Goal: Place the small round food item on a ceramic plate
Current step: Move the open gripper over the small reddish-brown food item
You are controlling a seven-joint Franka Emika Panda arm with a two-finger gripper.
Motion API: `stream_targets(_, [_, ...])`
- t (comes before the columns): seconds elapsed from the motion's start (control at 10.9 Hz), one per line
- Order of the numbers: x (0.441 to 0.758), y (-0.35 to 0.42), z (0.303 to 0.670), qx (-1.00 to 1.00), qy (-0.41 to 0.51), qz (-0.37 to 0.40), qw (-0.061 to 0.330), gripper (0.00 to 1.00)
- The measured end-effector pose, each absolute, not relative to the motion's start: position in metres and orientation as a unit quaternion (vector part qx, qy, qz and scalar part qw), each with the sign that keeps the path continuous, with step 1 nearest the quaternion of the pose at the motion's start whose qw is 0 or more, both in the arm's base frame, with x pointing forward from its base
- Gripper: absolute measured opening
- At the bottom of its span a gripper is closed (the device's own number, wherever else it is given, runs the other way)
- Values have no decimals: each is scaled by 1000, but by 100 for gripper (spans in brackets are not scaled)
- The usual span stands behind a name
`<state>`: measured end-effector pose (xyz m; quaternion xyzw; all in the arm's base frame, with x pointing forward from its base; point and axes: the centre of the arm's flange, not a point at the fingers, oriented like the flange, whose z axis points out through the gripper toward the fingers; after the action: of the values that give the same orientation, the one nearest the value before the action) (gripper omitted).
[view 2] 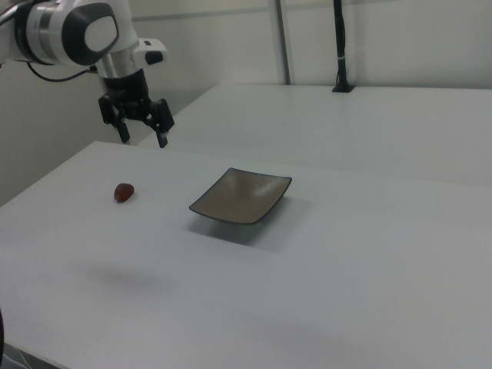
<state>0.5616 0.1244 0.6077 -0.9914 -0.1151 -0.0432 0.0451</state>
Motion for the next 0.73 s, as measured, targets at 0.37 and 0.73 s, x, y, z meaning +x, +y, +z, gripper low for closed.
stream_targets(0.37, [575,214,602,-995,-70,-52,56,100])
stream_targets(0.73, [594,289,585,-991,-30,-116,61,100])
